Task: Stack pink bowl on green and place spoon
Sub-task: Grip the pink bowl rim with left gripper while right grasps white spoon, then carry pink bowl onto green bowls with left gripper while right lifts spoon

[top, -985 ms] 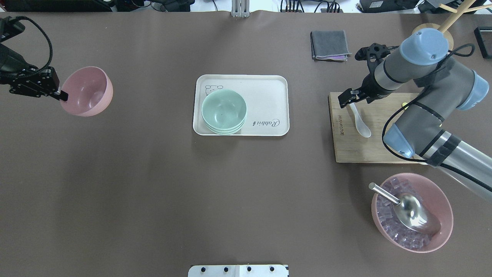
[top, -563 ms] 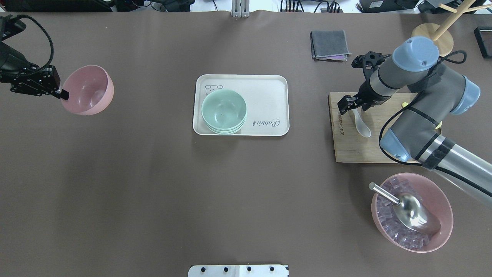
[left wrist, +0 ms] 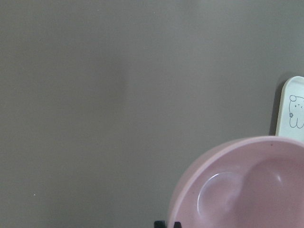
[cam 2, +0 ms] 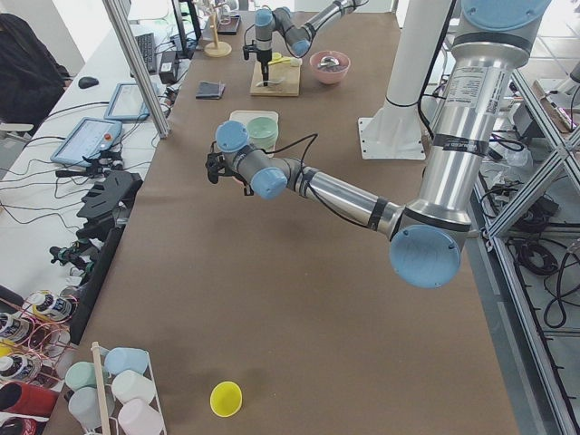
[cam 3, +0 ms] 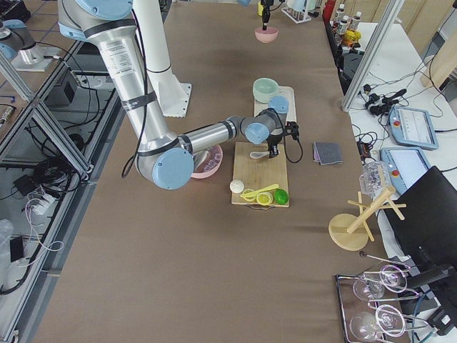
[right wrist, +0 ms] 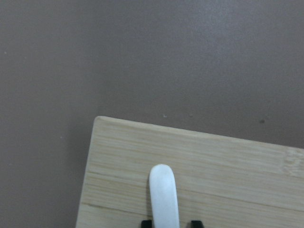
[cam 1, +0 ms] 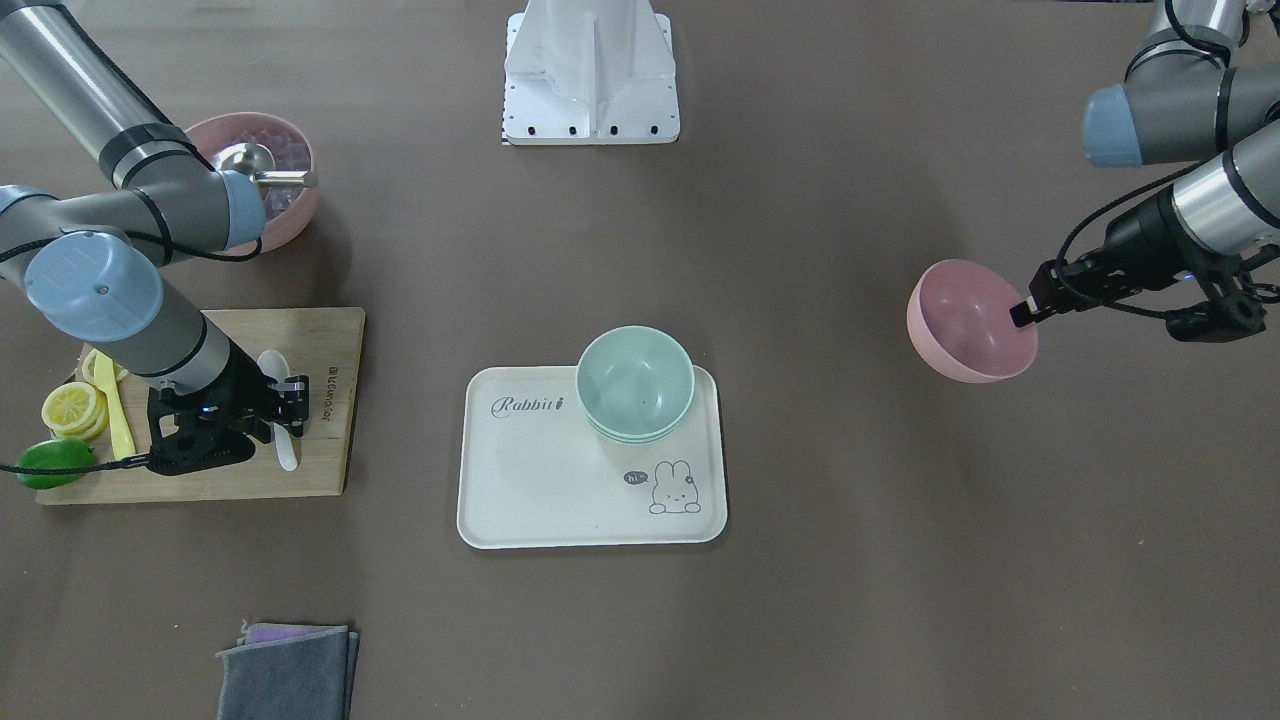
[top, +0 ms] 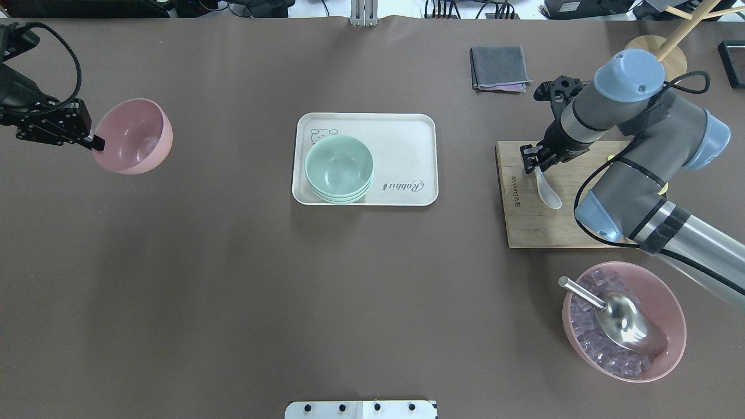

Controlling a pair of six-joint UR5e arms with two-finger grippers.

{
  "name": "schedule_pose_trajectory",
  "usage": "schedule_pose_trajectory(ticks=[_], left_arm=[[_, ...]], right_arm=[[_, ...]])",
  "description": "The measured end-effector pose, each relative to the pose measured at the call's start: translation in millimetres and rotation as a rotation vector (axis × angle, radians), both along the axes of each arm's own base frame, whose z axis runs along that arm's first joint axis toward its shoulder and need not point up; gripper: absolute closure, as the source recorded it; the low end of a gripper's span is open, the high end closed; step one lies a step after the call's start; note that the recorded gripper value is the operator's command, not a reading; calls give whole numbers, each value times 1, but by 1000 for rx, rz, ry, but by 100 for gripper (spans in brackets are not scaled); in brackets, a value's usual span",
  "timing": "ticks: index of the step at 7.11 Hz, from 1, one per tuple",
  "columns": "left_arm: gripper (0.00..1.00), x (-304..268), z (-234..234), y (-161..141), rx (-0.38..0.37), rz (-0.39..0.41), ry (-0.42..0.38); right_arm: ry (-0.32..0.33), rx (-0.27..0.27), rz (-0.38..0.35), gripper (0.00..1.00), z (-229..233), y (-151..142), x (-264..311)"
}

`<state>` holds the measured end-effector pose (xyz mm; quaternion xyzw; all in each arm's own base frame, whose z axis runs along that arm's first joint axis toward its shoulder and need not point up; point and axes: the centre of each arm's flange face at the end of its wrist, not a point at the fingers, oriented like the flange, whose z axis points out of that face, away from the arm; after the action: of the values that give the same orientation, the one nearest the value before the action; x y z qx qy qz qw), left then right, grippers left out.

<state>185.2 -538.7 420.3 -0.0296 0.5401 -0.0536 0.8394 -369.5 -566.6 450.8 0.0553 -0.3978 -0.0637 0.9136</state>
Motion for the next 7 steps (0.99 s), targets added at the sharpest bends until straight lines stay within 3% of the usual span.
schedule_pose_trajectory(ticks=[1, 2, 5, 7], left_arm=[[100, 0, 1, 0, -1, 0, 0], [100, 0, 1, 0, -1, 0, -1], [100, 3, -16, -6, -6, -11, 14], [100, 31, -80, -31, -70, -49, 63]], right_arm=[[-1, -2, 1, 96, -1, -1, 2], [-2, -2, 1, 100, -1, -1, 2], [-7, 1, 25, 100, -24, -9, 16], [-18, -16, 43, 100, -50, -16, 35]])
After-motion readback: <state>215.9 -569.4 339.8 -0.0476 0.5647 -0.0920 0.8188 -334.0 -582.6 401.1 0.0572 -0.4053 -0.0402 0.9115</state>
